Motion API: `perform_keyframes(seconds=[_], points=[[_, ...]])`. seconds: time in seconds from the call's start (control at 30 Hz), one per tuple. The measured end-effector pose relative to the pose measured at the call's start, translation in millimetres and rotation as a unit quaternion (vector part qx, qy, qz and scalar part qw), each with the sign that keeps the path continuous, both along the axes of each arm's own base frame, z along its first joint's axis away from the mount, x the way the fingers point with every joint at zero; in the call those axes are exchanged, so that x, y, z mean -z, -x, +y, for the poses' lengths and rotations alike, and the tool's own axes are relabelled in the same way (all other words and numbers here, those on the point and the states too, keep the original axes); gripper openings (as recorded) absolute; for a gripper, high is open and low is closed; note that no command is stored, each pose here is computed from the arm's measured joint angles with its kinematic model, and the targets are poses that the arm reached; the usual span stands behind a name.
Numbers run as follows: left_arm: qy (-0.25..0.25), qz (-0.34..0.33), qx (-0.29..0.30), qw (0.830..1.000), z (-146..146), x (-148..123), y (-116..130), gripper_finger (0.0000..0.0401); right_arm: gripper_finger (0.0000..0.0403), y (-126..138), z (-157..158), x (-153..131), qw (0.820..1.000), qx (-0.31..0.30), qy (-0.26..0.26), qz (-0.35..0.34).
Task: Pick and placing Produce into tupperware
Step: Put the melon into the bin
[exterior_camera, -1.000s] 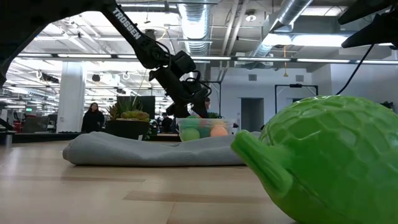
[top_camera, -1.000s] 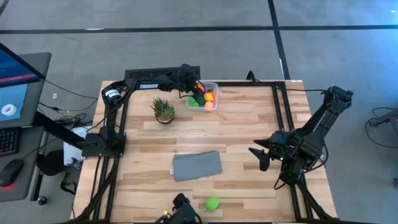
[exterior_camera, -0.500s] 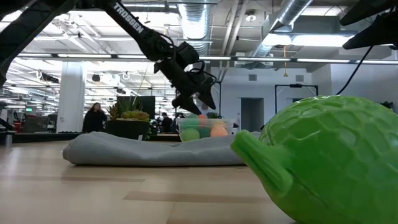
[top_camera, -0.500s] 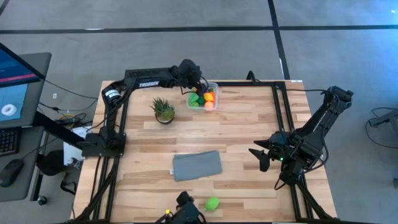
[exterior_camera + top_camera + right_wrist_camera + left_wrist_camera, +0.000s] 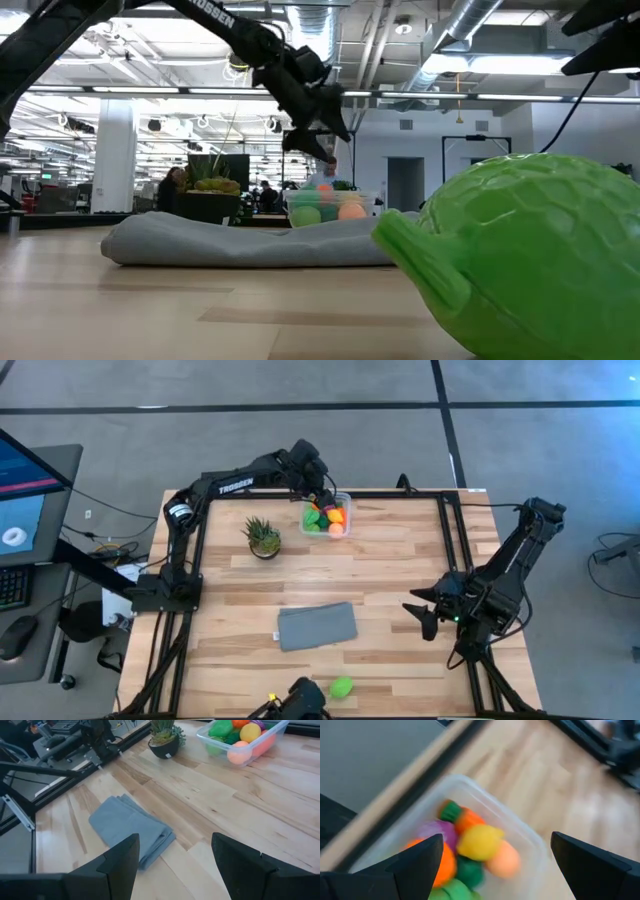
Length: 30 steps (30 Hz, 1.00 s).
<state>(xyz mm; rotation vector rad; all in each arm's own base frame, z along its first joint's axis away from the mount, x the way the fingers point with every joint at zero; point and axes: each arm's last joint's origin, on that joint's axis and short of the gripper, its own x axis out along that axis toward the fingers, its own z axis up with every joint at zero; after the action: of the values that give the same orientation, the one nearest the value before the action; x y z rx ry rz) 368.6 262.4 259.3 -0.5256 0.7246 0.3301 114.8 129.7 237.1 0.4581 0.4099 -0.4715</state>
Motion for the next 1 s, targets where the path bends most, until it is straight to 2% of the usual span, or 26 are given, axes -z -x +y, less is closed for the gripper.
perform_keyframes(seconds=[0.17,0.33,0.5,0.73,1.0], points=[[0.068,0.011,0.049,0.996,-15.1,-16.0,-0.7,0.036,0.0272,2.1,0.6,0.3,1.0,-0.006,0.005,0.003],[0.09,0.059,0.111,0.988,-51.3,-21.1,-10.5,0.036,0.0272,5.2,3.1,0.3,1.0,-0.018,0.006,0.003],[0.056,0.111,0.158,0.98,-95.7,-18.6,-26.3,0.036,0.0272,8.4,5.5,0.4,1.0,-0.029,0.007,0.003],[0.014,0.135,0.208,0.969,-156.3,-19.5,-45.4,0.036,0.0272,11.9,8.1,0.4,0.999,-0.042,0.007,0.003],[-0.051,0.128,0.217,0.966,-221.2,-41.1,-49.2,0.036,0.0272,15.3,10.5,0.4,0.999,-0.053,0.009,0.0]])
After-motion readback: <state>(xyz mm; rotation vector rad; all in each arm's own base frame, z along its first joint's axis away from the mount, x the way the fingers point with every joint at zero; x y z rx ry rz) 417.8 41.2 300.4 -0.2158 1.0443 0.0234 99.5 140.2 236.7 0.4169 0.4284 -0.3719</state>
